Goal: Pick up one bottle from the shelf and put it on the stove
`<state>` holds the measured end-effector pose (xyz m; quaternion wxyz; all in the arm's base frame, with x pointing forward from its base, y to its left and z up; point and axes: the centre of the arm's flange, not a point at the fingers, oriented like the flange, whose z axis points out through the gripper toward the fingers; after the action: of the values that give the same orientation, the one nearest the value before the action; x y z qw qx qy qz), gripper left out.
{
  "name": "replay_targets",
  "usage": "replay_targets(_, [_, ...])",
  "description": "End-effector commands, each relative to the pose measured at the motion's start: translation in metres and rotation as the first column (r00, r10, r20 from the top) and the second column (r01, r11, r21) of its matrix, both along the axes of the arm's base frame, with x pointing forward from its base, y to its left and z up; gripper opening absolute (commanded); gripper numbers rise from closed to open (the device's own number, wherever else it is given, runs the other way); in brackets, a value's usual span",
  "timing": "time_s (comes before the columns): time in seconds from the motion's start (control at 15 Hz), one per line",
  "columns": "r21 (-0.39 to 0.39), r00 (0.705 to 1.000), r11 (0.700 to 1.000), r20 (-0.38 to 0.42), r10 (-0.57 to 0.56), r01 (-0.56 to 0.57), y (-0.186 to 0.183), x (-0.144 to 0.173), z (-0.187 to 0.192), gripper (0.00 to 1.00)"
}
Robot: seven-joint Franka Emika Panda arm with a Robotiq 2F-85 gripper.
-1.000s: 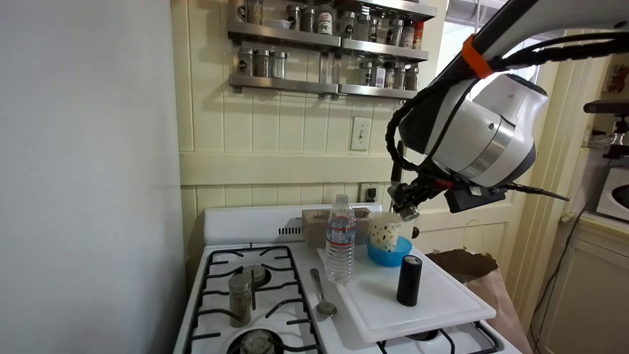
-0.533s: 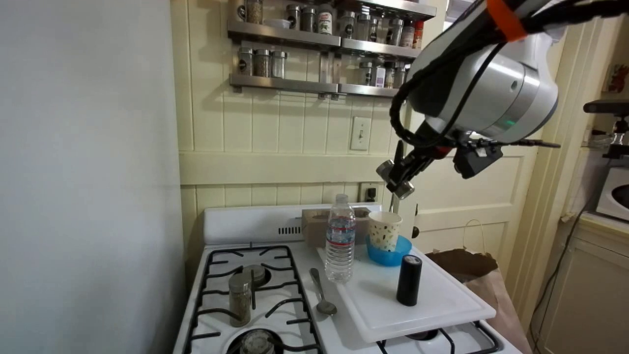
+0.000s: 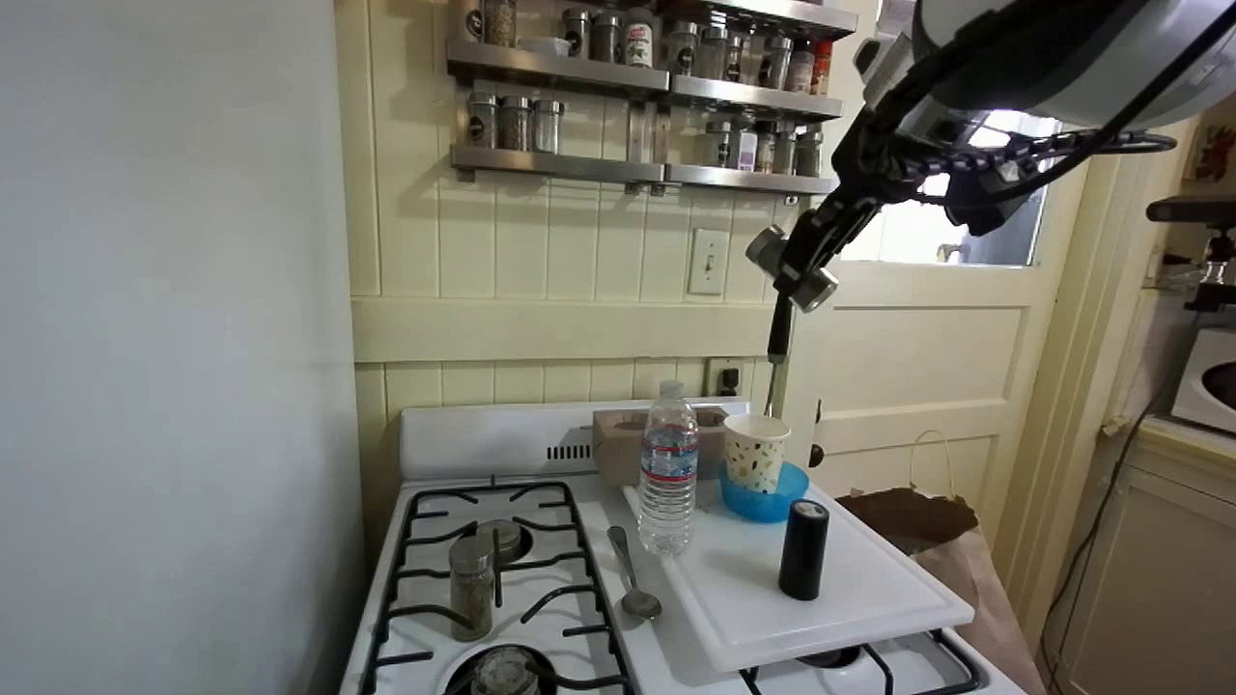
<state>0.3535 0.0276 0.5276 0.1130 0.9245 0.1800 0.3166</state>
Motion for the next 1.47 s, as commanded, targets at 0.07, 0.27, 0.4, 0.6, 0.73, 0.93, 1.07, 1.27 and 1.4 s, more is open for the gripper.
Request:
replay_targets(0.07, [0.016,1.000,1.000,-0.017,0.012,-0.012,-0.003,0.009,-0.006,0.25])
replay_targets(0.27, [0.125,0.990,0.991,-0.127,0.059,-0.043,-0.015,0.027,-0.026,0.25])
replay_targets(0.4, [0.181,0.979,0.982,-0.191,0.078,-0.043,-0.020,0.035,-0.042,0.25])
replay_targets(0.6, [0.209,0.968,0.978,-0.244,0.063,-0.010,-0.025,0.041,-0.054,0.25])
replay_targets(0.73, [0.198,0.975,0.980,-0.216,0.059,-0.016,-0.027,0.035,-0.060,0.25])
replay_targets(0.93, [0.203,0.974,0.979,-0.220,0.058,-0.013,-0.028,0.037,-0.061,0.50])
replay_targets(1.07, [0.203,0.974,0.979,-0.220,0.059,-0.013,-0.028,0.037,-0.061,0.50])
replay_targets(1.27, [0.203,0.974,0.979,-0.220,0.059,-0.014,-0.028,0.037,-0.061,0.50])
replay_targets(1.4, [0.203,0.974,0.979,-0.220,0.059,-0.014,-0.028,0.037,-0.061,0.50])
